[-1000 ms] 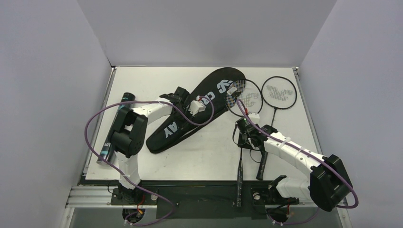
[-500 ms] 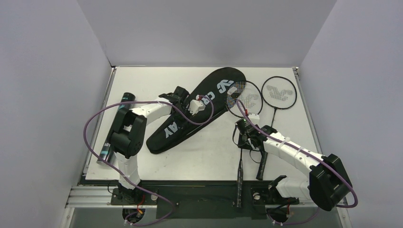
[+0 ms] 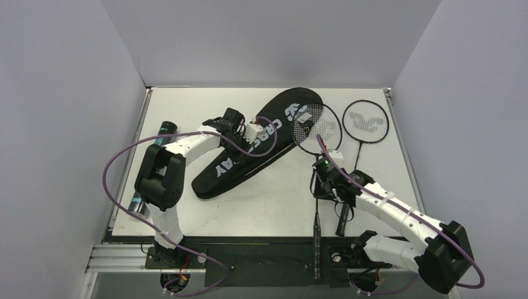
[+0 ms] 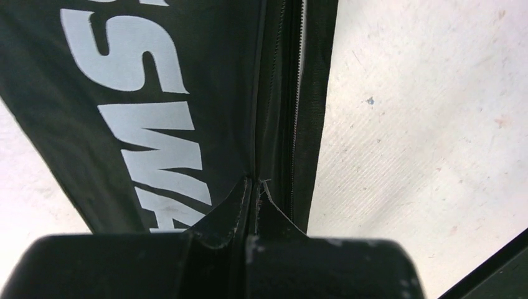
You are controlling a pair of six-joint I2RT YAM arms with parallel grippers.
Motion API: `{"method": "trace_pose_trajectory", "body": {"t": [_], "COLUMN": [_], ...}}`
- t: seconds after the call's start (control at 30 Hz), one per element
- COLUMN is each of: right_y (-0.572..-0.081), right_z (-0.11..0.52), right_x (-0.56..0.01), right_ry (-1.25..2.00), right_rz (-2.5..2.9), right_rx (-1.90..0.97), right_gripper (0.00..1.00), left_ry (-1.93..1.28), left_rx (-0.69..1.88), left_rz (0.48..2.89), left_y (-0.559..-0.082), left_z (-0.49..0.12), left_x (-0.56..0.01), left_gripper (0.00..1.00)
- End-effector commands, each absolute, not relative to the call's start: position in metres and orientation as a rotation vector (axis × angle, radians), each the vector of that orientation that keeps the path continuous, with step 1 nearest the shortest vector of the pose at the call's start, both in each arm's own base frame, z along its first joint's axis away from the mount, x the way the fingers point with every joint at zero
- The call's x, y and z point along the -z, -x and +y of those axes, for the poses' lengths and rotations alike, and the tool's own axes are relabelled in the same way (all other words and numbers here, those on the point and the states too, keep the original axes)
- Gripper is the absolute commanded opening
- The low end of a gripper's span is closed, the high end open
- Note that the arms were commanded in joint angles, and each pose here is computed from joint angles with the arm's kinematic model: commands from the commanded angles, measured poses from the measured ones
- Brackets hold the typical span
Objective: Pack up the badminton gear
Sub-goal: Open the racket bag at the center of the board, then place the racket in the racket bag.
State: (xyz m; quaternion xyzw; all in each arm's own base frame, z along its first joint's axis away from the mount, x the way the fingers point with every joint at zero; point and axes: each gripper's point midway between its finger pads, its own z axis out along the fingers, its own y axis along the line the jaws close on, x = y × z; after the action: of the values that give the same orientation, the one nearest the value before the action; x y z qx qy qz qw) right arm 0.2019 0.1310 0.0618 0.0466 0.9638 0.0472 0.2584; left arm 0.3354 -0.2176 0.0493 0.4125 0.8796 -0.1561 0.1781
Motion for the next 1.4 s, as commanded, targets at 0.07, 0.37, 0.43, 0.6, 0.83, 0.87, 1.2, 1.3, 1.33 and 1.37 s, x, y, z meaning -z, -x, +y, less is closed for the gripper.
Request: {"method": "trace_pose_trajectory", "body": {"t": [0.07, 0.37, 0.43, 0.6, 0.83, 0.87, 1.2, 1.3, 1.33, 1.37], "right_y": [-0.151, -0.090, -0.085, -0.081, -0.080, -0.079, -0.060, -0.065, -0.067, -0.071], "right_z": [0.140, 0.167, 0.166, 0.169, 0.174, 0.175, 0.168, 0.168, 0.169, 0.169], "right_x": [-0.085, -0.093, -0.098, -0.102, -0.101, -0.101, -0.099, -0.099, -0.100, -0.101], "right_ry": [0.014, 0.287, 0.328, 0.409, 0.528, 0.535, 0.636, 0.646, 0.652, 0.636], "right_rz": [2.688, 2.725, 2.721, 2.741, 2.795, 2.803, 2.886, 2.880, 2.876, 2.874], "right_rx": [-0.230, -0.273, -0.261, -0.256, -0.215, -0.223, -0.231, -0.212, -0.206, -0.203], "right_gripper": [0.00, 0.00, 0.00, 0.00, 0.00, 0.00, 0.00, 0.00, 0.00, 0.00], "left_ry": [-0.882, -0.782, -0.779, -0.781, -0.782, -0.781, -0.777, -0.777, -0.782, -0.788], "left_rx": [0.428, 0.399, 0.399, 0.394, 0.399, 0.399, 0.387, 0.404, 0.416, 0.422], "left_rz": [2.403, 2.394, 2.397, 2.391, 2.371, 2.366, 2.353, 2.350, 2.352, 2.355], "left_y": [-0.379, -0.391, -0.391, -0.391, -0.390, -0.391, -0.398, -0.396, -0.393, -0.390], "left_z": [-0.218, -0.214, -0.214, -0.214, -0.214, -0.215, -0.218, -0.220, -0.221, -0.222], "left_x": [-0.108, -0.119, -0.119, -0.122, -0.132, -0.134, -0.141, -0.141, -0.141, -0.140], "left_gripper": [0.00, 0.00, 0.00, 0.00, 0.00, 0.00, 0.00, 0.00, 0.00, 0.00]}}
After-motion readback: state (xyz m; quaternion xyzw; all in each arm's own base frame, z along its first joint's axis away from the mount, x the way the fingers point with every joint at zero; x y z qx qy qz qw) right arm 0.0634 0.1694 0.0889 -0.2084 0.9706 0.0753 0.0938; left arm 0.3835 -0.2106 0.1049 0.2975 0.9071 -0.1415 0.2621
